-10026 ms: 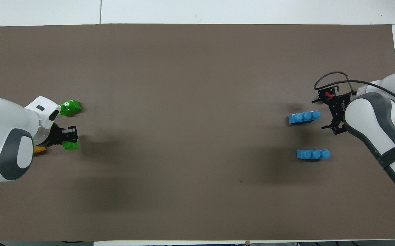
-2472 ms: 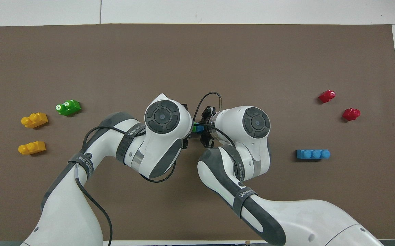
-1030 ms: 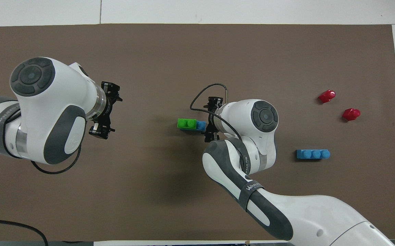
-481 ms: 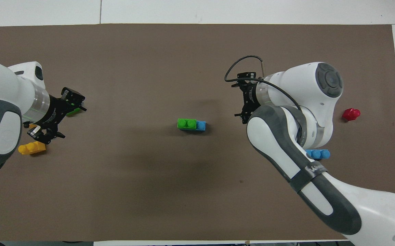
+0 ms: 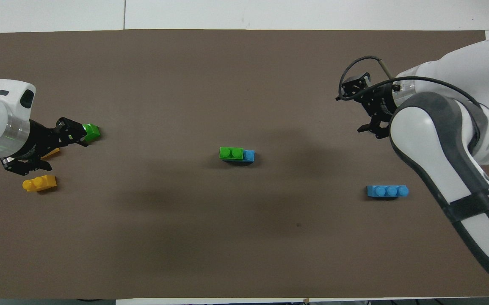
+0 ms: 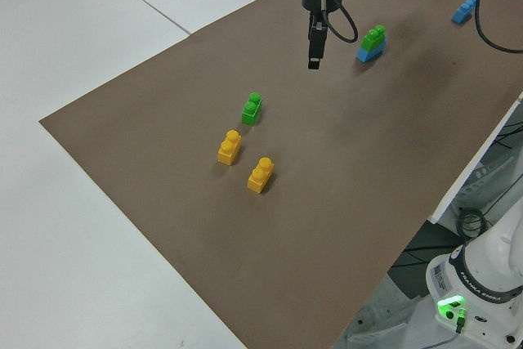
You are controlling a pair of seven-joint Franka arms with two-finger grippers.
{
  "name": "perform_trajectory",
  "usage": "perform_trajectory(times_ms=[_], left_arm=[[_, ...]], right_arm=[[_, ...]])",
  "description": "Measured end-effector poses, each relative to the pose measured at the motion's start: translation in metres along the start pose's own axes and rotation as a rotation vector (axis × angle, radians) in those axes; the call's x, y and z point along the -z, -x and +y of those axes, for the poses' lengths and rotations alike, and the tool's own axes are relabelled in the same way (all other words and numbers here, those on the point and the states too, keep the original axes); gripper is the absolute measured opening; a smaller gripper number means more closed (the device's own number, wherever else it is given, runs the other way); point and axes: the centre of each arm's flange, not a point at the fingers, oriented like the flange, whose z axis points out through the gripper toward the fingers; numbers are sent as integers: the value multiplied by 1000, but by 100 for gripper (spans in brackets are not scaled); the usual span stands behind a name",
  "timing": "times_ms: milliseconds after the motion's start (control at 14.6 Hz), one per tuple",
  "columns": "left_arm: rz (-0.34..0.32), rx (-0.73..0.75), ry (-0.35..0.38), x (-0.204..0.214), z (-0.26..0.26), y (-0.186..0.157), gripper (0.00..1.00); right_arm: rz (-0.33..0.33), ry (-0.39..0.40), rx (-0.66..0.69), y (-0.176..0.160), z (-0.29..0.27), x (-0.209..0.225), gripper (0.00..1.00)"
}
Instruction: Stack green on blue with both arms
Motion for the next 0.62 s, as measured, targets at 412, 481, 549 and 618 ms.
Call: perform_trajectory(times_ms=[412, 481, 549, 618], left_arm=[[42, -232, -45, 5, -22, -15, 100], [54, -247, -43, 6, -20, -15, 100], [59, -256, -42, 7, -17, -14, 100], [61, -264, -42, 7, -13, -12, 100]], right_arm=[[77, 179, 348, 4, 45, 105, 100], [82, 200, 400, 4, 52, 116, 100], [86, 223, 455, 6, 58, 125, 100], [79, 243, 501, 10, 63, 131, 100]])
